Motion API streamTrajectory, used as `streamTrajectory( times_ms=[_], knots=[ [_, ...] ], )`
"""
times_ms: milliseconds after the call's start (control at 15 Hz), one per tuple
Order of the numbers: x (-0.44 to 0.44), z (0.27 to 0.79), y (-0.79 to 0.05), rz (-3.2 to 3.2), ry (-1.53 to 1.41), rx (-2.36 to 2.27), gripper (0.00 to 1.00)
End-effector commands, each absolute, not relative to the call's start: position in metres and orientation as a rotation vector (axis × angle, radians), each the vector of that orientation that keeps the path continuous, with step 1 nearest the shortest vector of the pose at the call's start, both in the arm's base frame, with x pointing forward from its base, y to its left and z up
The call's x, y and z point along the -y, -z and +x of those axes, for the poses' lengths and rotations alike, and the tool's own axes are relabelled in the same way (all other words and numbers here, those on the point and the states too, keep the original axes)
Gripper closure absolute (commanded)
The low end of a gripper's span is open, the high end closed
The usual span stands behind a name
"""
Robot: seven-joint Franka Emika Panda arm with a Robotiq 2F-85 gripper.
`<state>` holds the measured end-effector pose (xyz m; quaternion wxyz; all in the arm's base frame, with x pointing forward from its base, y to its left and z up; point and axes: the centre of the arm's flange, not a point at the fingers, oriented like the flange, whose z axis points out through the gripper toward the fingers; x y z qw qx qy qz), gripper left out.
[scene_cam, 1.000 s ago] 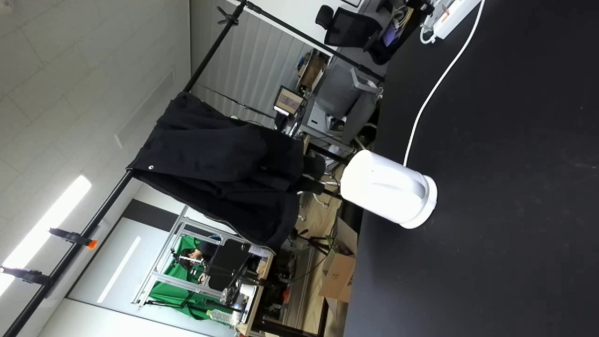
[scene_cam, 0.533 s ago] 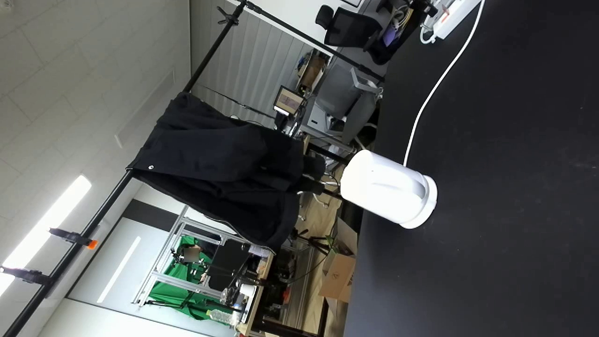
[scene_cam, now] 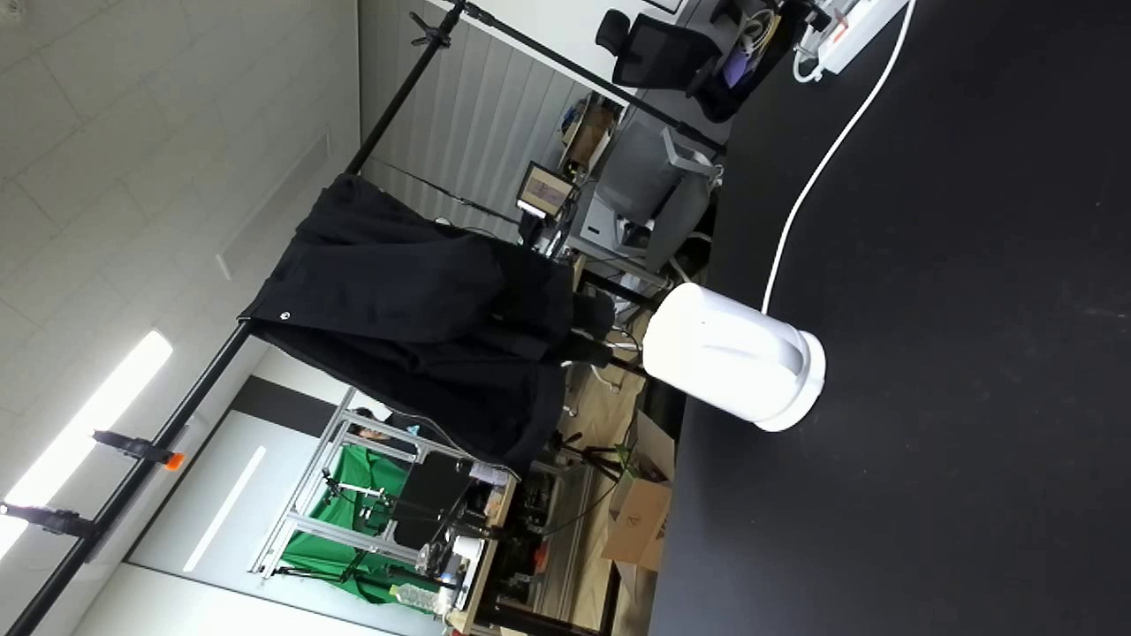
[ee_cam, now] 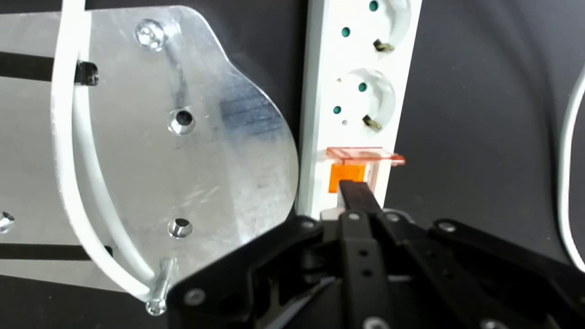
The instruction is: Turn on the extension cord then switch the kettle on and off
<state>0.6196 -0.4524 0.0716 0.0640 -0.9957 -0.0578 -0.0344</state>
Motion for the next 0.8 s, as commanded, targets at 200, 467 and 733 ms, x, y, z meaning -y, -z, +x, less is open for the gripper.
streamTrajectory(
  times_ms=[200, 467, 733],
  knots=[
    [0.453, 0.620, -0.072, -3.008, 0.105, 0.175, 0.99],
    [0.453, 0.620, -0.072, -3.008, 0.104, 0.175, 1.00],
    [0.449, 0.621, -0.062, -2.996, 0.109, 0.173, 1.00]
  ],
)
